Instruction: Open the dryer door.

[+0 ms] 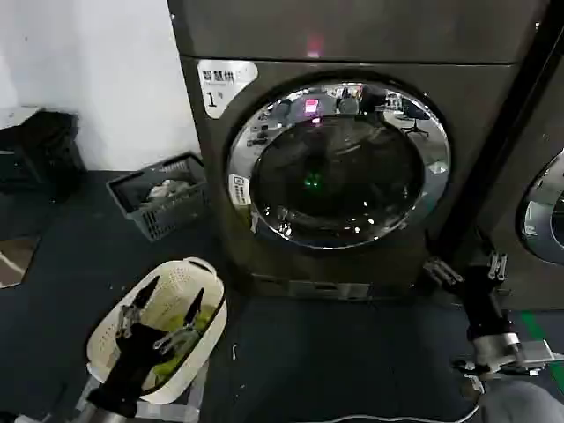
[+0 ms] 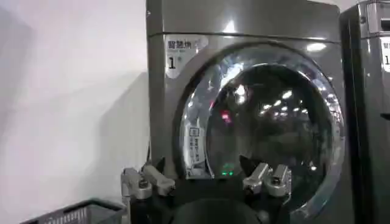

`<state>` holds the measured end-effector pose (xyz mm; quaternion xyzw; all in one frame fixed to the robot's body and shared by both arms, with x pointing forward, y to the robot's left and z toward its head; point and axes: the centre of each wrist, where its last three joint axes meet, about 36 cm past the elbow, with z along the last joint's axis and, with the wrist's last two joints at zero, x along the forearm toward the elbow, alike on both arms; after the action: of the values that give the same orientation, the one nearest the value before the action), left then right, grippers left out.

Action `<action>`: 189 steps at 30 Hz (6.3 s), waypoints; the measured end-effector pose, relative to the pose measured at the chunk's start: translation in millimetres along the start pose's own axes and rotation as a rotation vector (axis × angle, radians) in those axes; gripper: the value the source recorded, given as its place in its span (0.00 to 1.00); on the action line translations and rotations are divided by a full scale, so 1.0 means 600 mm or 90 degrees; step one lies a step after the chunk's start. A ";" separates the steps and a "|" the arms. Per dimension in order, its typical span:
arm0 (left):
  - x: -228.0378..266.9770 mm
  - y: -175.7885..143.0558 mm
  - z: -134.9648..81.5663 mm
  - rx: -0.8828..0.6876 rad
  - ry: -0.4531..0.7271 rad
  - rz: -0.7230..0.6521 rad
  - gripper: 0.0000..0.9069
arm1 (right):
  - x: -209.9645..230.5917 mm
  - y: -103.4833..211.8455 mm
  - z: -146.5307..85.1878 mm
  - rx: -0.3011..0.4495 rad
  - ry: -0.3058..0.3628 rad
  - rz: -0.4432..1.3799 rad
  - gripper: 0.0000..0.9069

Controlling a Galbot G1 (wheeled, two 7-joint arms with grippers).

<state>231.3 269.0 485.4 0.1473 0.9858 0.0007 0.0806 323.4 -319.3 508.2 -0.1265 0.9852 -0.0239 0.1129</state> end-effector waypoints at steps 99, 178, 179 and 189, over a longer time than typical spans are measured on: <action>-0.010 0.007 -0.001 0.049 0.030 0.012 1.00 | -0.530 0.158 0.134 -0.068 0.095 -0.554 1.00; -0.331 0.197 0.080 0.091 0.036 0.344 1.00 | -0.135 -0.178 0.115 -0.049 0.011 -0.748 1.00; -0.338 0.190 0.082 0.094 0.035 0.354 1.00 | -0.124 -0.189 0.114 -0.048 0.013 -0.731 1.00; -0.382 0.135 0.089 0.112 0.030 0.437 1.00 | -0.026 -0.321 0.095 0.021 0.044 -0.499 1.00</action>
<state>479.5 278.9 471.3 0.4766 0.8766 -0.0539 0.0401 397.8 -502.6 470.6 -0.4901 0.8651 -0.0855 0.0641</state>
